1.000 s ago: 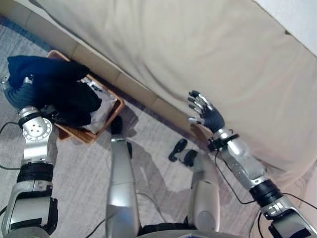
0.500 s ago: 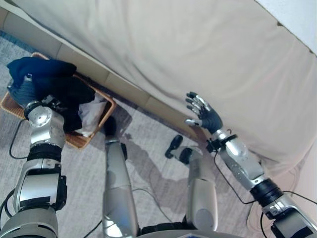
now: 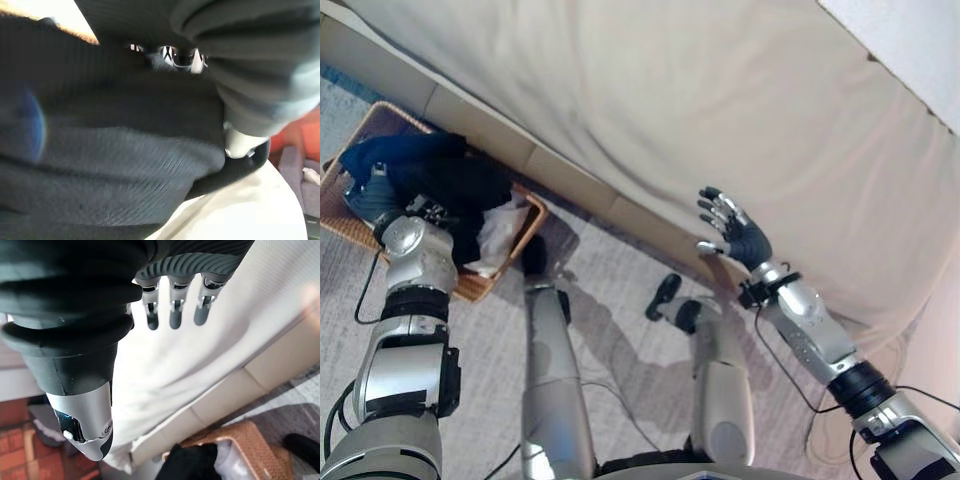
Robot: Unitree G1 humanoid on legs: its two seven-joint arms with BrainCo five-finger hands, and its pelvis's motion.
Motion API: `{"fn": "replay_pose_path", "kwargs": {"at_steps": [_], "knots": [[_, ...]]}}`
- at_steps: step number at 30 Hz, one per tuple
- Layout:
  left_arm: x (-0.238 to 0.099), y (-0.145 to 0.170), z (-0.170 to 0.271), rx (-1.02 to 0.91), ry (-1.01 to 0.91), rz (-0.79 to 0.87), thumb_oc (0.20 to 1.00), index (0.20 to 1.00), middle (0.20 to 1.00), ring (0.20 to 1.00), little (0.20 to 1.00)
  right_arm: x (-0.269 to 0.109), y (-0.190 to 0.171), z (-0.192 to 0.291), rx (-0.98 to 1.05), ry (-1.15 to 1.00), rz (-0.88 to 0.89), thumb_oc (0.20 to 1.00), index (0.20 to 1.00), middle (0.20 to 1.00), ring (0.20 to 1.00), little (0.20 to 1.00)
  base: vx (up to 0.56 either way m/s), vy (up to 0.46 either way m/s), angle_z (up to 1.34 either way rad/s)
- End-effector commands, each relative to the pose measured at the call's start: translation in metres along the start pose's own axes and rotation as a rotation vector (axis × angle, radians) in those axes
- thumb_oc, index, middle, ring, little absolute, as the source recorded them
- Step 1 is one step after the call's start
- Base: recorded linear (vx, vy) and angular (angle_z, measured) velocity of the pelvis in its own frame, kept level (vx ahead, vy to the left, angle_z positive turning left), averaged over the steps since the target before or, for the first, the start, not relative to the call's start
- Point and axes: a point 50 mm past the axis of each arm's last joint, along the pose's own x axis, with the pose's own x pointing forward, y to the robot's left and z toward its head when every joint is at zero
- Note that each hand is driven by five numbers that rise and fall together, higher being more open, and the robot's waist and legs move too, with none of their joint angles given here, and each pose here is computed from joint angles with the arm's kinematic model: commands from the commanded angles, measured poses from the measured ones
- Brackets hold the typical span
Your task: Pick up clothes into the bucket
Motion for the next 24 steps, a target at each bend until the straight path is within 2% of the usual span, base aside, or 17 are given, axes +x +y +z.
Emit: {"fn": "replay_pose_path", "kwargs": {"at_steps": [1, 8, 9, 10, 11, 15, 16, 19, 21, 24], "knots": [[0.014, 0.018, 0.03, 0.044, -0.126, 0.072, 1.0, 1.0, 1.0, 1.0, 1.0, -0.004, 0.0, 0.016, 0.022, -0.094, 0.004, 1.0, 1.0, 1.0, 1.0, 1.0, 0.0, 0.0, 0.0], [0.017, 0.032, 0.039, 0.05, -0.168, 0.148, 1.0, 1.0, 1.0, 1.0, 1.0, -0.007, 0.0, 0.011, 0.03, -0.075, 0.004, 1.0, 1.0, 1.0, 1.0, 1.0, 0.0, -0.002, 0.01], [0.015, 0.032, 0.042, -0.031, -0.178, 0.161, 1.0, 1.0, 1.0, 1.0, 1.0, -0.008, -0.001, 0.009, 0.031, -0.069, -0.001, 1.0, 1.0, 1.0, 1.0, 1.0, 0.0, 0.0, 0.0], [0.015, 0.033, 0.041, -0.032, -0.177, 0.162, 1.0, 1.0, 1.0, 1.0, 1.0, -0.008, -0.001, 0.009, 0.03, -0.067, 0.0, 1.0, 1.0, 1.0, 1.0, 1.0, 0.0, 0.0, 0.0], [0.01, 0.031, 0.043, -0.168, -0.179, 0.152, 1.0, 1.0, 1.0, 1.0, 1.0, -0.009, 0.0, 0.007, 0.036, -0.061, -0.012, 1.0, 1.0, 1.0, 1.0, 1.0, 0.0, 0.0, 0.0], [-0.009, 0.019, 0.042, -0.309, -0.224, 0.067, 1.0, 1.0, 1.0, 1.0, 1.0, -0.011, -0.003, 0.005, 0.036, -0.057, -0.044, 1.0, 1.0, 1.0, 1.0, 1.0, 0.0, 0.002, 0.01], [-0.028, 0.013, 0.037, -0.376, -0.254, 0.008, 1.0, 1.0, 1.0, 1.0, 1.0, -0.013, -0.006, 0.003, 0.038, -0.054, -0.073, 1.0, 1.0, 1.0, 1.0, 1.0, -0.01, 0.012, 0.07], [-0.063, 0.006, 0.019, -0.318, -0.287, -0.13, 1.0, 1.0, 1.0, 1.0, 1.0, -0.016, -0.015, 0.004, 0.037, -0.073, -0.145, 1.0, 1.0, 1.0, 1.0, 1.0, 0.0, 0.011, 0.05], [-0.07, 0.007, 0.014, -0.306, -0.291, -0.131, 1.0, 1.0, 1.0, 1.0, 1.0, -0.017, -0.018, 0.003, 0.033, -0.066, -0.16, 1.0, 1.0, 1.0, 1.0, 1.0, 0.0, 0.018, 0.02], [-0.089, 0.0, -0.006, -0.235, -0.262, -0.285, 1.0, 1.0, 1.0, 1.0, 1.0, -0.017, -0.024, 0.0, 0.036, -0.068, -0.212, 1.0, 1.0, 1.0, 1.0, 1.0, 0.01, 0.035, 0.0]]}}
